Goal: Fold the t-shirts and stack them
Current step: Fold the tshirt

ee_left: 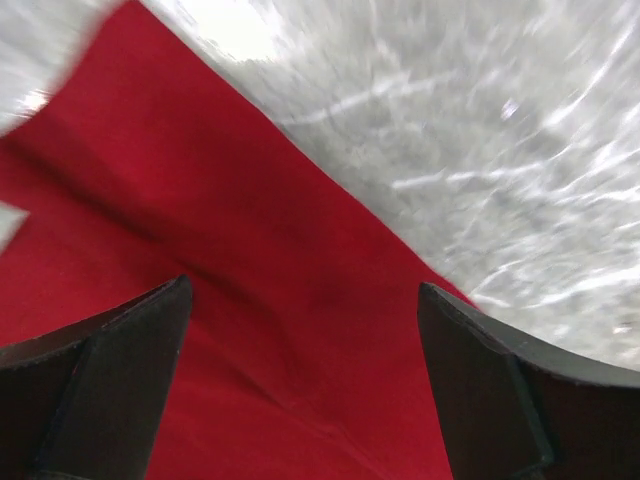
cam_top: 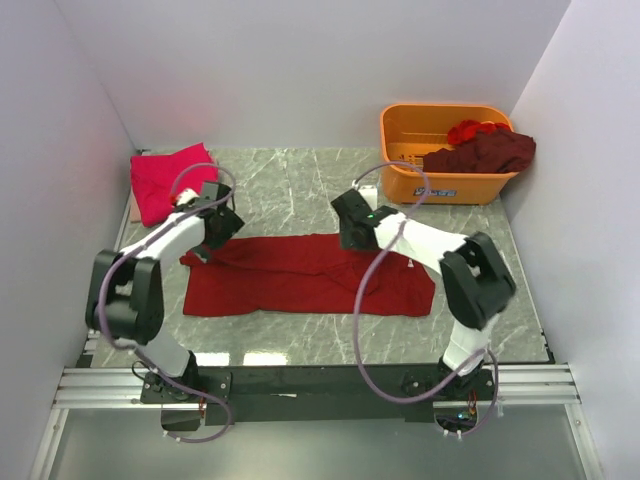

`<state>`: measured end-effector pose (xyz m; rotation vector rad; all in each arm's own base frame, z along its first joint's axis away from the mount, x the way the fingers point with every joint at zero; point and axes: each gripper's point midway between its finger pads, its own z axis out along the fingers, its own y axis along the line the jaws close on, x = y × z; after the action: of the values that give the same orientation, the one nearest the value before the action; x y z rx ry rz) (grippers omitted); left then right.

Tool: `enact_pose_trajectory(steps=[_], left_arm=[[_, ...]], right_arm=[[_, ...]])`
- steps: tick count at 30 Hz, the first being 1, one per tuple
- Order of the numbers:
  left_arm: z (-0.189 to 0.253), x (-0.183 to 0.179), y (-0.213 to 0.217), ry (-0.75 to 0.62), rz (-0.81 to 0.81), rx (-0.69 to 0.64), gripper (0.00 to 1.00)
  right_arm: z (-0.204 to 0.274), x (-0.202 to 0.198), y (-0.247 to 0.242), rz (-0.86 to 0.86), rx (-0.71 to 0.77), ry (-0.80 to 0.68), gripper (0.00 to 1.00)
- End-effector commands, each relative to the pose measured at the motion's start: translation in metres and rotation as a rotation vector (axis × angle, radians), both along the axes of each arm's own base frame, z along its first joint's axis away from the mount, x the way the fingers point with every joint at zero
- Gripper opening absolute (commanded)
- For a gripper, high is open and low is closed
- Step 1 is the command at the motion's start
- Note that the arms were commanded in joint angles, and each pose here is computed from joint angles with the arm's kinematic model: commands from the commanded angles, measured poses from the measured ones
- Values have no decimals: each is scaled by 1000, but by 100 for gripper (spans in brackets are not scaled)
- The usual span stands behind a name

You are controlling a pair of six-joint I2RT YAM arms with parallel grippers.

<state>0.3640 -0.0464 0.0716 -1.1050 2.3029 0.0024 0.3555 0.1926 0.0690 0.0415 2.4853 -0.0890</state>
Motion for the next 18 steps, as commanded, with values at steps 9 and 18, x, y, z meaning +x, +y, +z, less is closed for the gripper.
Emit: enact_pose_trajectory(steps=[9, 18], left_arm=[[-43, -10, 7, 120, -11, 70, 99], [-48, -32, 37, 172, 56, 99, 99]], right_arm=[[-24, -51, -114, -240, -318, 142, 70], [-9, -102, -164, -437, -185, 145, 72]])
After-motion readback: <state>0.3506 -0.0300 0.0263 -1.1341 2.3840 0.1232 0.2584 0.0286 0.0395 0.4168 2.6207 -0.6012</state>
